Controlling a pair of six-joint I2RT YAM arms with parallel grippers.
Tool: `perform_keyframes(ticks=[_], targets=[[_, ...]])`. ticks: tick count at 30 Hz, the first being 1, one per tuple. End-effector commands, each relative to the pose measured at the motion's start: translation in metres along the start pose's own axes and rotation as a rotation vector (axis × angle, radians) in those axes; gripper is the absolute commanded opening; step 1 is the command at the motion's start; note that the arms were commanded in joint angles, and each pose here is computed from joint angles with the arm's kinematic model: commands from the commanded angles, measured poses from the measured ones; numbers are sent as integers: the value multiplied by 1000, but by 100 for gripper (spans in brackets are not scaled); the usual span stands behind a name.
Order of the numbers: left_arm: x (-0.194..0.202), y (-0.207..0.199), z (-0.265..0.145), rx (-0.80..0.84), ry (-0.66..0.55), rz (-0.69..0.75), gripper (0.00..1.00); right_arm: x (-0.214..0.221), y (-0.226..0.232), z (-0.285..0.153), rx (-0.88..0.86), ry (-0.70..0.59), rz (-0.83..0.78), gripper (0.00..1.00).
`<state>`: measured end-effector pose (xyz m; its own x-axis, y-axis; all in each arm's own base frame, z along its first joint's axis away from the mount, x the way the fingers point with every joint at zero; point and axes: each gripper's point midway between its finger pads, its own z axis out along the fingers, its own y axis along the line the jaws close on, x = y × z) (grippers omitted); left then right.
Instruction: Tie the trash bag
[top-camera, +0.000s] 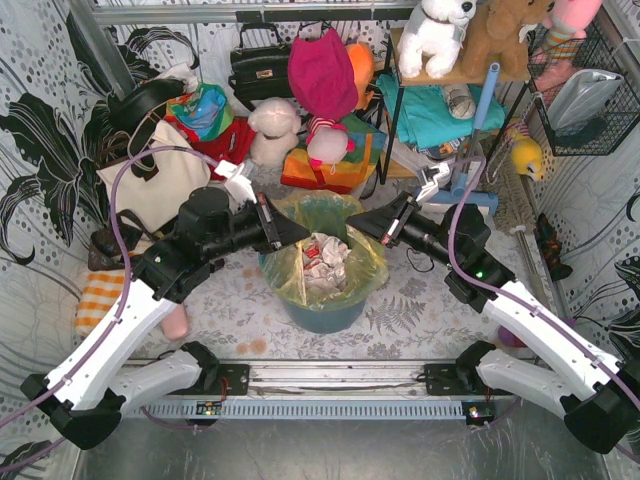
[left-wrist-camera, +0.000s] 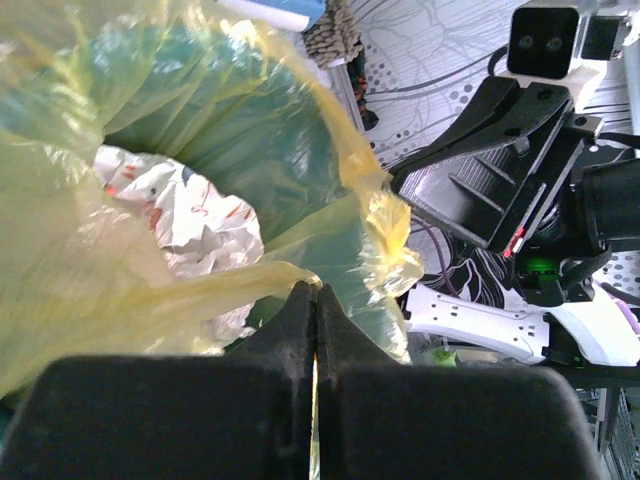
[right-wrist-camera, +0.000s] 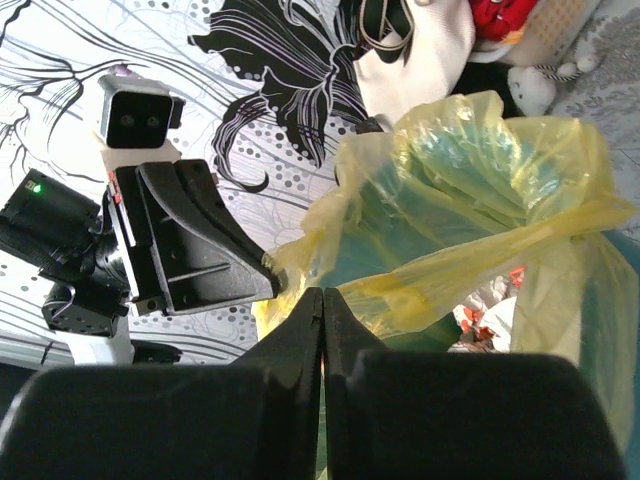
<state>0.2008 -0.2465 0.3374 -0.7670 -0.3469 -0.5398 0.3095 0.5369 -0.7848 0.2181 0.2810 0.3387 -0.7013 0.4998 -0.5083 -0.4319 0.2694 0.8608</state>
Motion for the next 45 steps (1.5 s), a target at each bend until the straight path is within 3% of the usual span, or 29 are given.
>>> perform_keyframes(ticks=[1, 9, 21, 35, 41, 43, 45], targets=[[-28, -37, -5, 122, -86, 84, 0, -18, 52, -1, -158, -40, -79, 0], [-46, -55, -6, 163, -142, 104, 0, -25, 69, -1, -194, -64, -95, 0], [-61, -74, -18, 192, -189, 129, 0, -53, 48, -21, -39, -239, -113, 0], [-82, -89, -53, 191, -319, 142, 0, -81, 64, -42, -23, -375, -157, 0], [-73, -77, -50, 157, -288, 127, 0, -79, 37, -49, 163, -338, -170, 0], [-64, -70, -47, 153, -259, 114, 0, -74, 15, -57, 281, -309, -171, 19], [-54, -63, -42, 145, -220, 101, 0, -62, -8, -68, 388, -265, -157, 31]])
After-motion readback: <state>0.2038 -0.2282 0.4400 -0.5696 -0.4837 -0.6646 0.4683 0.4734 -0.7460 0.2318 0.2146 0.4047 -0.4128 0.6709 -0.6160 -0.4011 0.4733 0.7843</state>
